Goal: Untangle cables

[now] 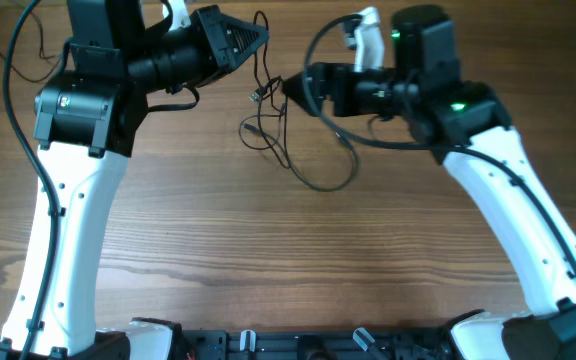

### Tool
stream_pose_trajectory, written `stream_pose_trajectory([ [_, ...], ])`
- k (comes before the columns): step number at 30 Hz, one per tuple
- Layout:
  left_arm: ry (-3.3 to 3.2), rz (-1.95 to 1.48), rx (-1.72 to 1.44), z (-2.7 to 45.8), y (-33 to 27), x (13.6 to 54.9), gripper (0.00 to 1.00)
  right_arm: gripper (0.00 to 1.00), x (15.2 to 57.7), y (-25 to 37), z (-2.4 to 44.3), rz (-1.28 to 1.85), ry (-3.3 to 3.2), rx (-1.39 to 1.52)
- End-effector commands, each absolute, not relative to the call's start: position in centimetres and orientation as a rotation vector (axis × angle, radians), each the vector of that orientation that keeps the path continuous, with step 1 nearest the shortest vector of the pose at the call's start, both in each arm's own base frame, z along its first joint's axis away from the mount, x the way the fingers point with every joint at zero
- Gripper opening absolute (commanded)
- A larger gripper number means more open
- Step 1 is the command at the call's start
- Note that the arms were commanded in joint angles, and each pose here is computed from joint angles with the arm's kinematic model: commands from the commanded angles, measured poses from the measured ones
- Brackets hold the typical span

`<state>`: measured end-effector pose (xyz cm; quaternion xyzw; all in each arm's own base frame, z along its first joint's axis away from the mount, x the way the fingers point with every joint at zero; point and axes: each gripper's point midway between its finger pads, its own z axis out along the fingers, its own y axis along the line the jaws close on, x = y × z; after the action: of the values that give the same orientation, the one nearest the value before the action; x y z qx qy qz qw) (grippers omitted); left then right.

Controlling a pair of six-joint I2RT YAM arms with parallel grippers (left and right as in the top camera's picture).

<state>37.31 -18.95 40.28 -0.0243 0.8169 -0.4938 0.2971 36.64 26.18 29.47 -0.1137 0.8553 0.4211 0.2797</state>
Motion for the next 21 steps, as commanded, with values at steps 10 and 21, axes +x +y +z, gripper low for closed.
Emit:
stream_pose_trajectory([
  [10,2.204,-1.518,-0.028,41.6,-21.8,34.5,0.04,1.00,41.7,28.8,25.8,0.993,2.286,-0.120],
  [21,2.236,-1.316,-0.349,39.1,-12.5,36.8,0.04,0.97,44.7,7.2,21.2,0.254,2.363,0.658],
])
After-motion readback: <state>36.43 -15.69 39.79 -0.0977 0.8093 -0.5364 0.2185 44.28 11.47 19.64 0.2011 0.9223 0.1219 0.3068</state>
